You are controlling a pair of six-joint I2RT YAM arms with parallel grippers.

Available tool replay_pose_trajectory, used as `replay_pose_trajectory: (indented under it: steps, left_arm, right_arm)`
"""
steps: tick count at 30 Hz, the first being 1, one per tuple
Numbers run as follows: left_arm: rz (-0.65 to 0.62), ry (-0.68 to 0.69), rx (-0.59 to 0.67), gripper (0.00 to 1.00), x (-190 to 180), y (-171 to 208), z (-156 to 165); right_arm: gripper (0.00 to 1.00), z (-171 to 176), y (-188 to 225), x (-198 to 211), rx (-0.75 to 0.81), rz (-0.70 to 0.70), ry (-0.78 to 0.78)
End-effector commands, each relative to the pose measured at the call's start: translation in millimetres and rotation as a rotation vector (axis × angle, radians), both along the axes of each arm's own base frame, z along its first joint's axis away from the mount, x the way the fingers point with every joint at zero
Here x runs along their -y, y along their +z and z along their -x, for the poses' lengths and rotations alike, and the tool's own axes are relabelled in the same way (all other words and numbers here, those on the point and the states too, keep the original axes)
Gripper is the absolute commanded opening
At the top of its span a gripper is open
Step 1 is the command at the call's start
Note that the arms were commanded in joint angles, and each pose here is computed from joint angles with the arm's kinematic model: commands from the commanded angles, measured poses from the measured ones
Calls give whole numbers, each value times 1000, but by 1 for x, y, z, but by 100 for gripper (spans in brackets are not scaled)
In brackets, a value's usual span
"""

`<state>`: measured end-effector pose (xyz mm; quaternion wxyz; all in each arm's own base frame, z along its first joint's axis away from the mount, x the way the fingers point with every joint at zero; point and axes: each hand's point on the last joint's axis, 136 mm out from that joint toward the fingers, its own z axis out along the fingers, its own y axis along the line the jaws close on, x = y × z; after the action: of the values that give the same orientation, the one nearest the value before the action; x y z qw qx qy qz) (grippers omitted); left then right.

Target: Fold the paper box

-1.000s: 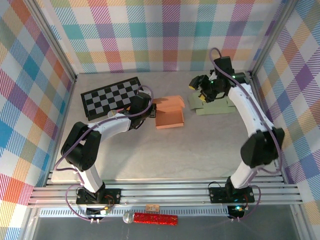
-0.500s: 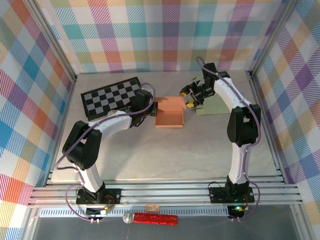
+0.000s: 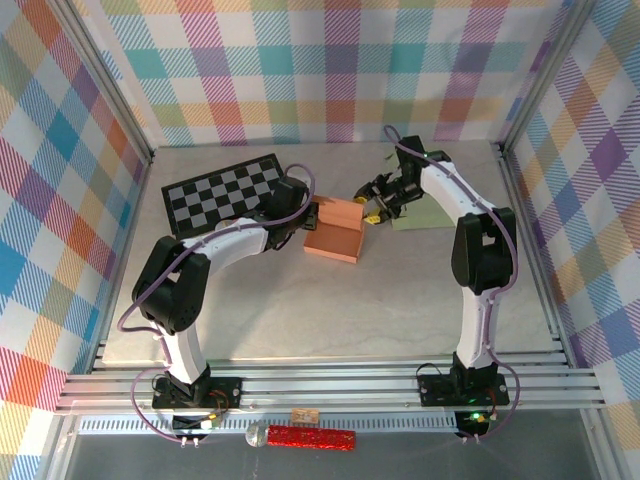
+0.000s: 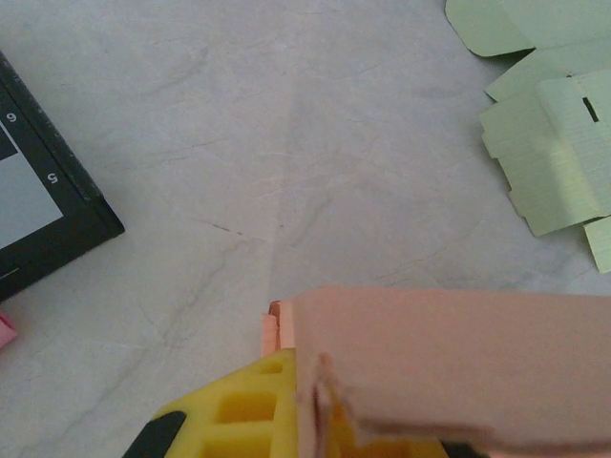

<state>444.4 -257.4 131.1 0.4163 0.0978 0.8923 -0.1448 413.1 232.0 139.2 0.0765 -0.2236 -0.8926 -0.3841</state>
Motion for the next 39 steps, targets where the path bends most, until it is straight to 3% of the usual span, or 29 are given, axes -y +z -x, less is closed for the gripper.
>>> replay_pose_trajectory:
  steps: [1,12,29,39]
  left_arm:
    - [77,-25,20,6,15,15,-3]
    - [159,28,-22,15,7,2,12]
    - [234,65,-102,20,2,-13,32]
    - [272,74,-176,49,-4,-13,54]
  right_arm:
    - [45,10,13,-13,12,-40,12]
    - [40,23,5,-14,50,-16,-5]
    - [35,43,-15,-16,75,100,43]
    - [33,46,-21,-17,83,112,54]
